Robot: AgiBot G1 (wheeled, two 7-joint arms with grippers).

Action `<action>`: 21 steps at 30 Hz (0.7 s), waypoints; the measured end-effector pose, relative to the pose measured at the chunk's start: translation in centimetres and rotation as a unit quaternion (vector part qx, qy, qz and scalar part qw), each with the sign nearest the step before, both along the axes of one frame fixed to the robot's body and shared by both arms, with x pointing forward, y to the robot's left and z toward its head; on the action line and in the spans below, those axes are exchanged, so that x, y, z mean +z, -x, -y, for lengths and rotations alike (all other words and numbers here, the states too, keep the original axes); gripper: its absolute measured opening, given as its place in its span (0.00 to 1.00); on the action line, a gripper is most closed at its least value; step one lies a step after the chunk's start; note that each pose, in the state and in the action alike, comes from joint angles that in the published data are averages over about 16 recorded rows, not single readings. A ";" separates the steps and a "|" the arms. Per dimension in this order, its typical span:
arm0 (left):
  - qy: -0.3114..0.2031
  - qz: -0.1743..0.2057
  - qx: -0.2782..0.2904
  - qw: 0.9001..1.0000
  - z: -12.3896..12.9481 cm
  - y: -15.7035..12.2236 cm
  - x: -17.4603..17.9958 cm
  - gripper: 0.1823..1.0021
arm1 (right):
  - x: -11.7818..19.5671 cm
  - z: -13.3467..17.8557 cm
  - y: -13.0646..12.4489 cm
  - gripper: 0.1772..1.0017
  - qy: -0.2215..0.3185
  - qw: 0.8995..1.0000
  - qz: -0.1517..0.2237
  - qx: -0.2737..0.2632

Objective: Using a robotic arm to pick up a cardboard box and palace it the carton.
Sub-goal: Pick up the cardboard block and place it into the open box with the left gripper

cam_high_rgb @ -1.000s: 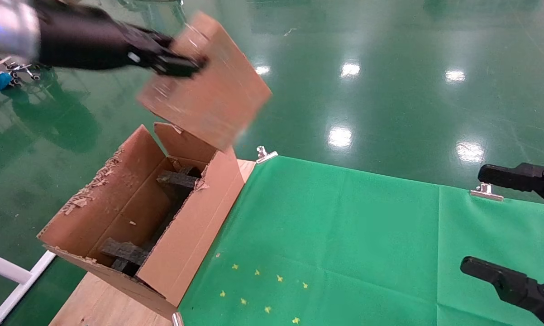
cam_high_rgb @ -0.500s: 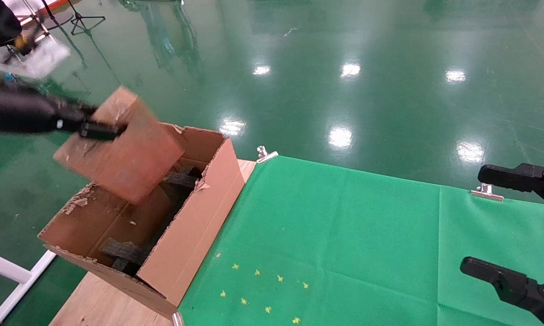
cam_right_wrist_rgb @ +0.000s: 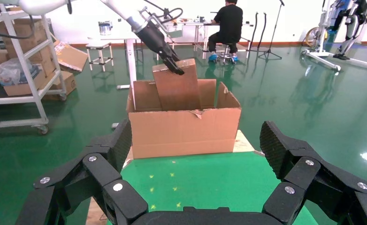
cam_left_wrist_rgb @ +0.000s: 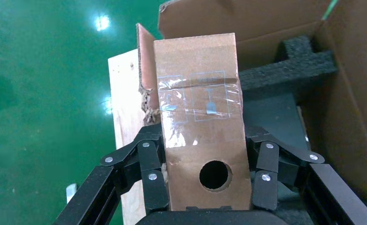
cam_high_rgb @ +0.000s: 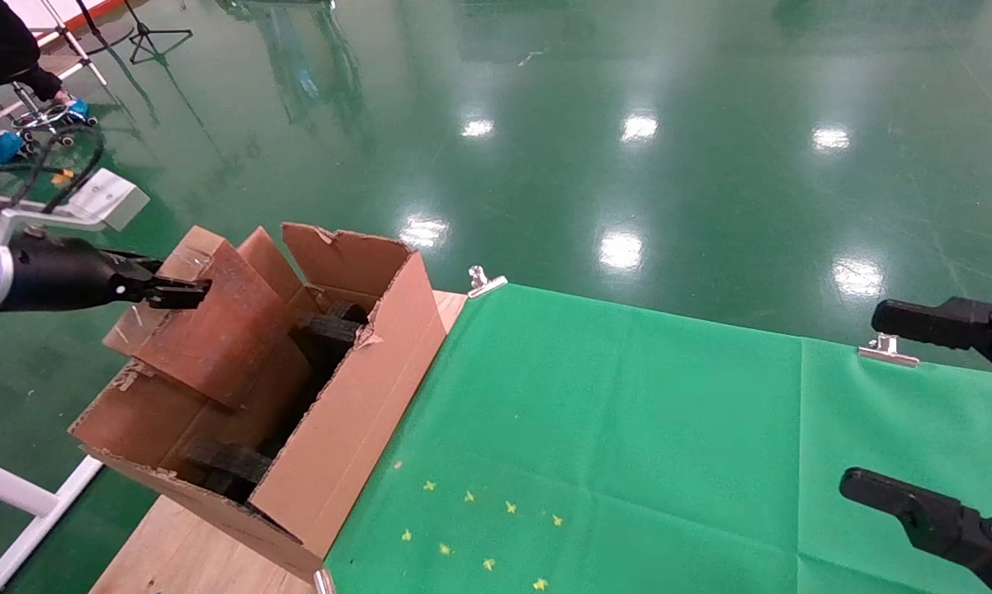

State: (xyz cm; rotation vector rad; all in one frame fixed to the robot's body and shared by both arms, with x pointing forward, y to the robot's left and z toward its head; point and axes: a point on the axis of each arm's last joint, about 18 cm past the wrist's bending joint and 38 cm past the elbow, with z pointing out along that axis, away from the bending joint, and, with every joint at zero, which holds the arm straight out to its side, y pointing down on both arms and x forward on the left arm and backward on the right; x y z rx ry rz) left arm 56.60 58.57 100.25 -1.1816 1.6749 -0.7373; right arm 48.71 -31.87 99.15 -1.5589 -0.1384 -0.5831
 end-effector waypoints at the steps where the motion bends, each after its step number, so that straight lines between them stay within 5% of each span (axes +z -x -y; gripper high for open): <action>1: 0.001 -0.002 0.003 1.000 -0.2 -0.3 -0.3 0.28 | 0.0 0.0 0.0 1.00 0.000 1.000 0.000 0.000; 21: 0.022 -0.086 0.048 0.995 -1.8 -3.0 -6.8 0.27 | 0.0 0.0 0.0 1.00 0.000 1.000 0.000 0.000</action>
